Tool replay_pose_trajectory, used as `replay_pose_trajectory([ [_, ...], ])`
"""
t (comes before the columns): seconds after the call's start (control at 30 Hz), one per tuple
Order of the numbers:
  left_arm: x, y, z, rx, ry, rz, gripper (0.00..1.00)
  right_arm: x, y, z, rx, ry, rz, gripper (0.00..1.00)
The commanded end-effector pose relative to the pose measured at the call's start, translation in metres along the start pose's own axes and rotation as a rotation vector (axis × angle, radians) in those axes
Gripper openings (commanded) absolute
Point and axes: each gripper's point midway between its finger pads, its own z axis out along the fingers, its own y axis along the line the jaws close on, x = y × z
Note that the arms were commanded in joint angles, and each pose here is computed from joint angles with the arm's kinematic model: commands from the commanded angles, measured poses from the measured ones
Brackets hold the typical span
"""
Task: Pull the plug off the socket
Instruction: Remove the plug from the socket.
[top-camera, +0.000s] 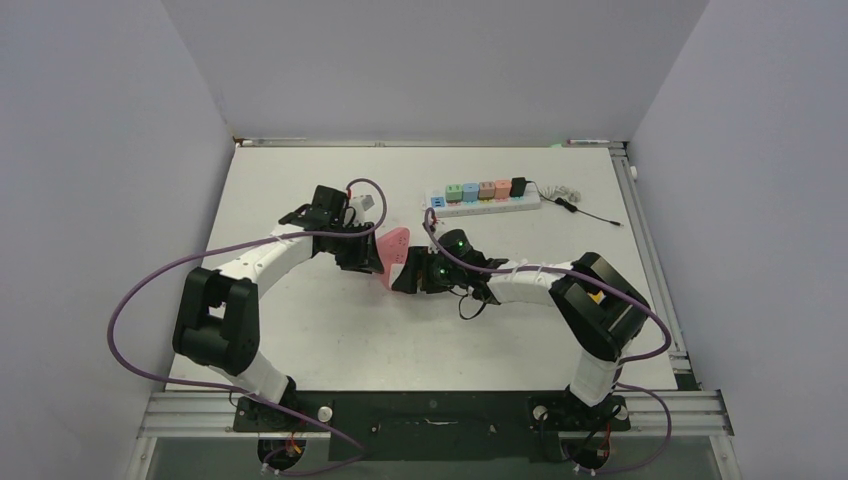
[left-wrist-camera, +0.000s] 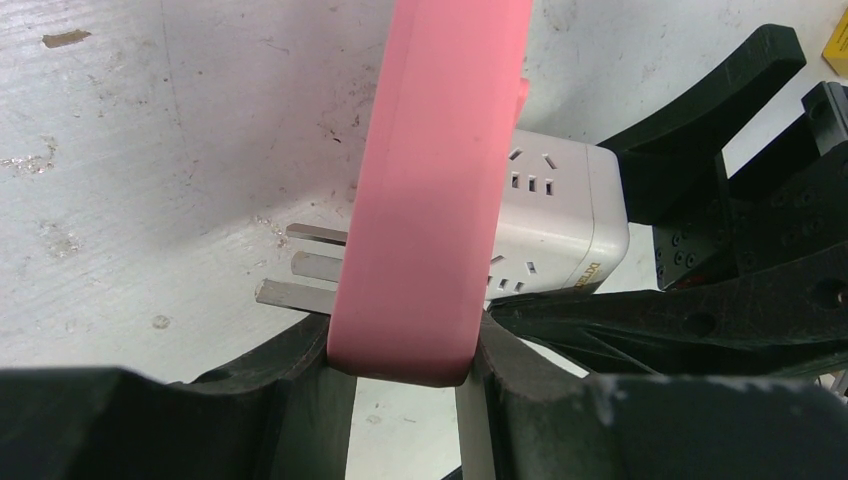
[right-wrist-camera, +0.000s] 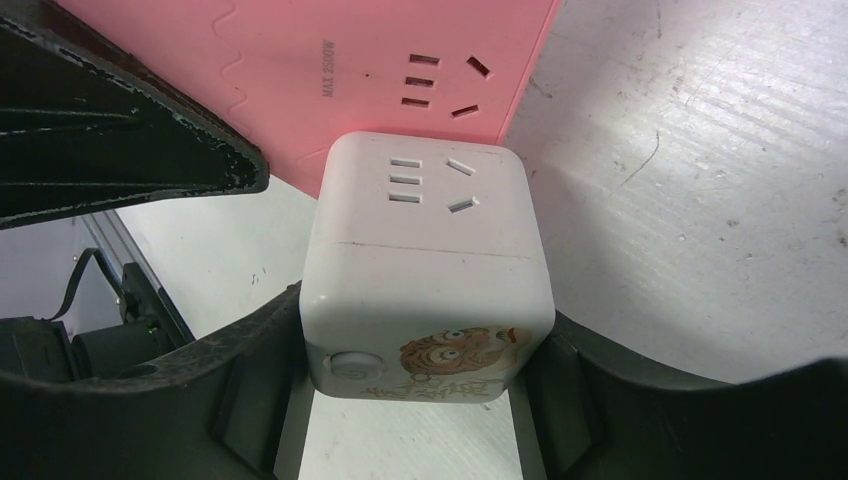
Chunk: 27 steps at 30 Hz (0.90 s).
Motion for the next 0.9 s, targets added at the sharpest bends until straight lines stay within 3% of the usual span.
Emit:
replay_pose_trajectory([
  [0.0,-0.048,-0.014,-0.015,0.037,-0.181,0.066,0.0,-0.008,0.069,-0.019,-0.254,-0.007,-0.123,0.05],
  [0.13,-0.047,-0.016,-0.014,0.05,-0.184,0.052,0.01,-0.01,0.061,-0.01,-0.199,-0.007,-0.046,0.05],
  [0.33,-0.05,-0.011,-0.015,0.024,-0.2,0.032,0.25,-0.014,0.062,-0.002,-0.201,-0.032,0.064,0.05],
  [0.5,-0.053,-0.004,-0.018,-0.007,-0.215,0.019,0.35,-0.018,0.062,-0.002,-0.203,-0.044,0.097,0.05],
  [0.73,-0.052,-0.003,-0.016,-0.013,-0.208,0.012,0.41,-0.022,0.064,-0.004,-0.221,-0.055,0.119,0.05],
  [0.87,-0.05,-0.003,-0.015,-0.008,-0.204,0.009,0.32,-0.021,0.058,-0.002,-0.197,-0.056,0.149,0.05],
])
